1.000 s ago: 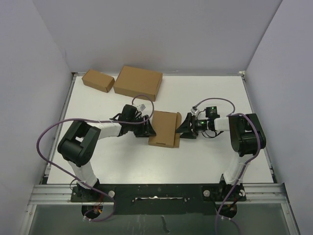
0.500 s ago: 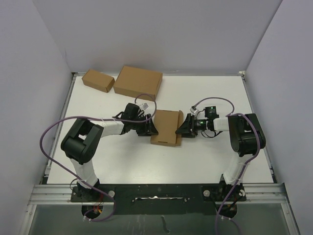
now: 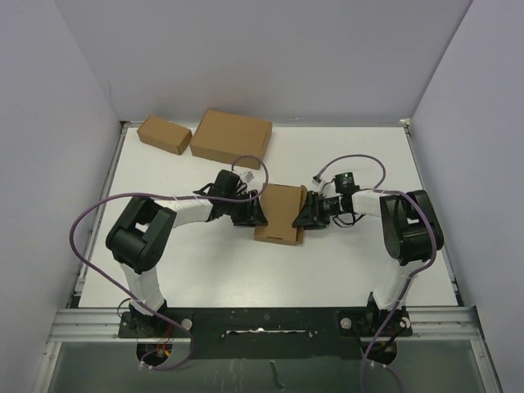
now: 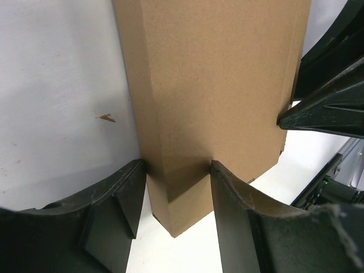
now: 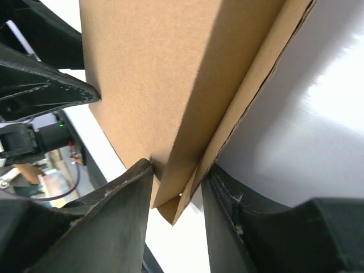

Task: Fold the paper box

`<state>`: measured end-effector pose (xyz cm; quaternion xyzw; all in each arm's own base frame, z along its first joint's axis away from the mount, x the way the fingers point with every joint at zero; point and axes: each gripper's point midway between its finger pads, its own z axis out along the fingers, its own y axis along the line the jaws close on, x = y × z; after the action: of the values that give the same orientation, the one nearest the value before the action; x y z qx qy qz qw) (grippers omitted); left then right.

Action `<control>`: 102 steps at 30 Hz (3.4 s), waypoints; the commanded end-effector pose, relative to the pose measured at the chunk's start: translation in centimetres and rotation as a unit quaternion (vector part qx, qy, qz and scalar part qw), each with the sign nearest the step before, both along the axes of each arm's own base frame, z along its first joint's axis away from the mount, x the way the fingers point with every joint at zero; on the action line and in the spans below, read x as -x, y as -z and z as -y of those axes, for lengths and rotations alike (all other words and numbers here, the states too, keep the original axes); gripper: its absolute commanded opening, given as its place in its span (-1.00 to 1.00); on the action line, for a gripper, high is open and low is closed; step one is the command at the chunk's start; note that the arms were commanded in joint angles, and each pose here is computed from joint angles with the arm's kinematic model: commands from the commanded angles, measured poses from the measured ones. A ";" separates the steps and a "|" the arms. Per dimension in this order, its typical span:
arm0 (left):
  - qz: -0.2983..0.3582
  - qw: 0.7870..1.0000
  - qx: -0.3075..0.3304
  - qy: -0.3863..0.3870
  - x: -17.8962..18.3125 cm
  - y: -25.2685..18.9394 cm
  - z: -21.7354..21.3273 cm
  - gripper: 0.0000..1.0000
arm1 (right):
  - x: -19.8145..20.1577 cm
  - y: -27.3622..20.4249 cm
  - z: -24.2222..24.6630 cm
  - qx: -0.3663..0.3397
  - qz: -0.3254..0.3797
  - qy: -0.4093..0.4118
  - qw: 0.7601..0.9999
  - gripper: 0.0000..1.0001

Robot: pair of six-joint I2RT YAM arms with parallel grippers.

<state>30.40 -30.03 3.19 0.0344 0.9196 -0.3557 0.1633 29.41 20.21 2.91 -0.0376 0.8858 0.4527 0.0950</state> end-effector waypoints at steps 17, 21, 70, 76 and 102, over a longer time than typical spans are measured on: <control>0.030 0.999 -0.006 0.039 -1.5 -1.3 2.8 -0.06 | -0.5 -1.7 -0.1 0.099 0.094 -0.046 0.990 -0.27; 0.040 0.998 -0.009 0.049 -2.1 -1.5 2.9 -0.05 | 0.3 -2.5 -1.1 0.066 0.091 -0.062 0.992 -0.28; 0.093 0.988 0.098 -0.077 7.4 -5.6 -3.2 -0.31 | -17.1 -5.7 2.5 0.251 0.388 -0.287 0.839 -0.89; 0.065 0.993 0.070 -0.069 5.3 -3.1 -1.5 -0.34 | -16.3 -3.8 2.5 0.248 0.373 -0.314 0.837 -0.91; 0.061 0.997 -0.007 -0.047 -3.1 -0.7 -4.2 -0.27 | -1.1 -3.1 3.1 0.169 0.337 -0.381 0.844 -0.90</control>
<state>31.37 -24.42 2.53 -0.0313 0.9228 -0.3175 0.2159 33.85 14.67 5.08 -0.5231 0.8041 0.2008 0.1986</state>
